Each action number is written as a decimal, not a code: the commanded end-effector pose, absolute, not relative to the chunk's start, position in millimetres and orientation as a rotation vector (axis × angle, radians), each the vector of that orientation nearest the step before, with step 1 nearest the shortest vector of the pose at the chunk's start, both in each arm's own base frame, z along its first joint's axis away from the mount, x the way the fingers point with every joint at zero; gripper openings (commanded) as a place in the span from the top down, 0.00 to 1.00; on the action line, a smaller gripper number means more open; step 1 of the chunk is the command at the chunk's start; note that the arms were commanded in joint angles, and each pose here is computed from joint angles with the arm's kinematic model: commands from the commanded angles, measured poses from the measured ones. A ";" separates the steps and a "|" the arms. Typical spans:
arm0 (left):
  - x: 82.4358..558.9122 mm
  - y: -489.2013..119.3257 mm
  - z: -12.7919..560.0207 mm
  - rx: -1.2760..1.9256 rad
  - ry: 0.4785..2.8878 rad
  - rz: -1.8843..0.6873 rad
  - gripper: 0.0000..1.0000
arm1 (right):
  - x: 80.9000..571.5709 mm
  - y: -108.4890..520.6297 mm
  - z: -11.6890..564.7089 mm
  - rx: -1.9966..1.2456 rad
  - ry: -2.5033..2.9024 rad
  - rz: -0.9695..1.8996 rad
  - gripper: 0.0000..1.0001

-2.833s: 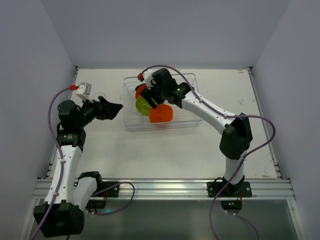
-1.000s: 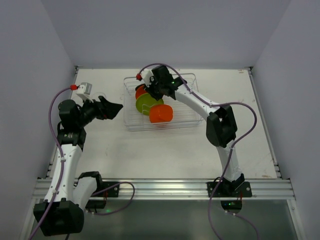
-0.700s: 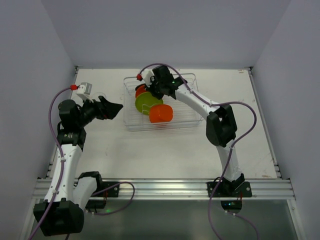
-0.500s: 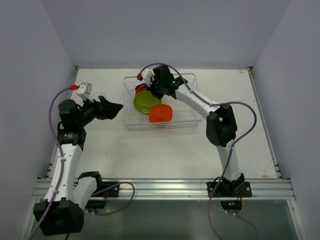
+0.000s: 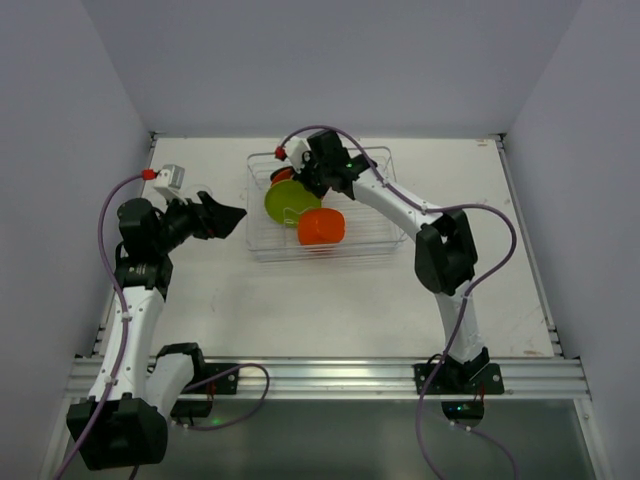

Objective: Unload the mixed dishes from the dish rack

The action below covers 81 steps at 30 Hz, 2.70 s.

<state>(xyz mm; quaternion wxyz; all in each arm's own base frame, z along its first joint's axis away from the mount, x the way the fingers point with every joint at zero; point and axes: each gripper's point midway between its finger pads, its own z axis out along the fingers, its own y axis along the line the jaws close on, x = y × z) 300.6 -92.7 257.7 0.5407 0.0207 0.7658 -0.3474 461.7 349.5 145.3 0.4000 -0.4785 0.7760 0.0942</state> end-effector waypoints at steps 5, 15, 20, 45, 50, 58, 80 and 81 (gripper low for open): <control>299.6 -95.9 263.6 0.095 1.792 -0.825 0.00 | 469.4 336.5 232.1 -1.062 1.795 0.202 1.00; 299.2 -96.0 262.7 0.095 1.793 -0.825 0.00 | 458.6 328.9 270.0 -1.024 1.736 0.215 1.00; 298.9 -96.0 262.5 0.095 1.793 -0.825 0.00 | 455.1 323.1 288.8 -0.998 1.710 0.216 1.00; 297.9 -96.9 264.8 0.099 1.788 -0.834 0.00 | 419.0 265.0 342.5 -0.683 1.711 0.494 1.00; 297.1 -97.2 264.4 0.099 1.789 -0.836 0.00 | 412.7 243.3 349.9 -0.582 1.713 0.538 1.00; 296.3 -97.3 263.9 0.100 1.787 -0.836 0.00 | 401.7 199.6 341.4 -0.371 1.718 0.616 1.00; 295.8 -98.5 262.6 0.099 1.788 -0.848 0.00 | 383.2 71.3 308.0 0.156 1.665 0.812 1.00; 295.9 -98.7 262.5 0.099 1.789 -0.850 0.00 | 382.6 67.9 303.3 0.179 1.669 0.817 1.00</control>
